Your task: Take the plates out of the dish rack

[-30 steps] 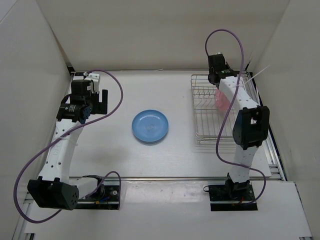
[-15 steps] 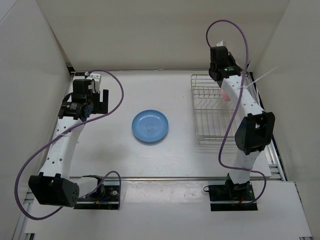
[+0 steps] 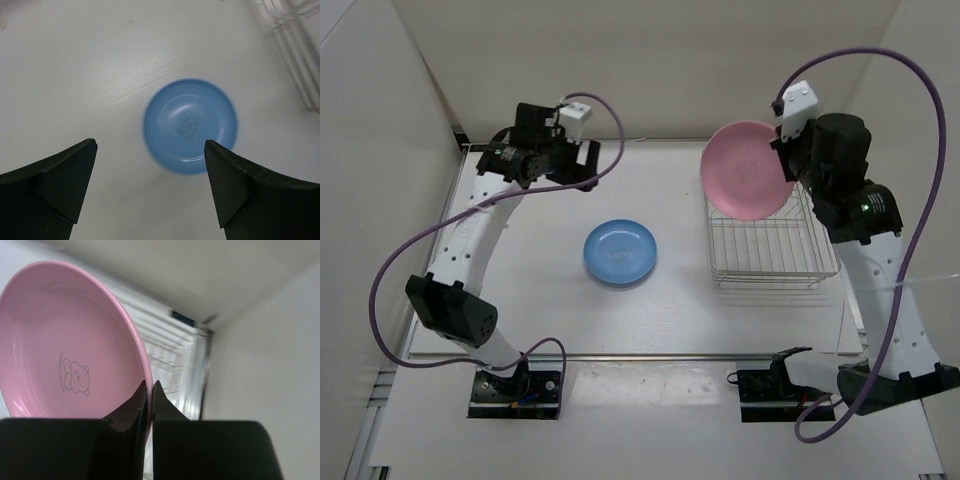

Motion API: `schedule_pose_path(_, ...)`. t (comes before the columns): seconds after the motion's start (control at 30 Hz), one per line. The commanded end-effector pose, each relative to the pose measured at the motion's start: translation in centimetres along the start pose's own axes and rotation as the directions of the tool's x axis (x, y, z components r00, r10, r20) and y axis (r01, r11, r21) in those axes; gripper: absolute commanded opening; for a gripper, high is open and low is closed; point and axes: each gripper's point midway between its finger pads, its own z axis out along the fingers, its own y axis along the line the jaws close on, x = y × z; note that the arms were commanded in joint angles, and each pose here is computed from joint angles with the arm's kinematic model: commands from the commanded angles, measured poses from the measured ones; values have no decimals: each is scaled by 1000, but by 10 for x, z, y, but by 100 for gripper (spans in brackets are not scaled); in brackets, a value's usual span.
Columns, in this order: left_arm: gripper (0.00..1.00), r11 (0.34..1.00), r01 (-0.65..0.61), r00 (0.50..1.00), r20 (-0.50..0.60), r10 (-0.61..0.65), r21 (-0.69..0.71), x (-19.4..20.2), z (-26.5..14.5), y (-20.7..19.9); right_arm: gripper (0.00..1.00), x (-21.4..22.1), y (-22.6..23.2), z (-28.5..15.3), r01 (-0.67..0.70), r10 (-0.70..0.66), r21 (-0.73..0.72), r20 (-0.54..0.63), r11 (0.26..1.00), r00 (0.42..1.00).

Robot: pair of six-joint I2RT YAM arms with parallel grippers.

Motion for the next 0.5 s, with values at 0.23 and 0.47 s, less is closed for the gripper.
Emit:
schedule_pose_path(0.23, 98, 882, -260, 966, 103, 239, 393, -41, -9, -175, 0, 23, 119, -33, 16, -1, -592, 26, 805, 1000)
schedule_pose_path(0.47, 96, 839, -299, 953, 94, 289, 454, -31, 0, -221, 0, 21, 119, -36, 17, 2, -599, 31, 801, 1000)
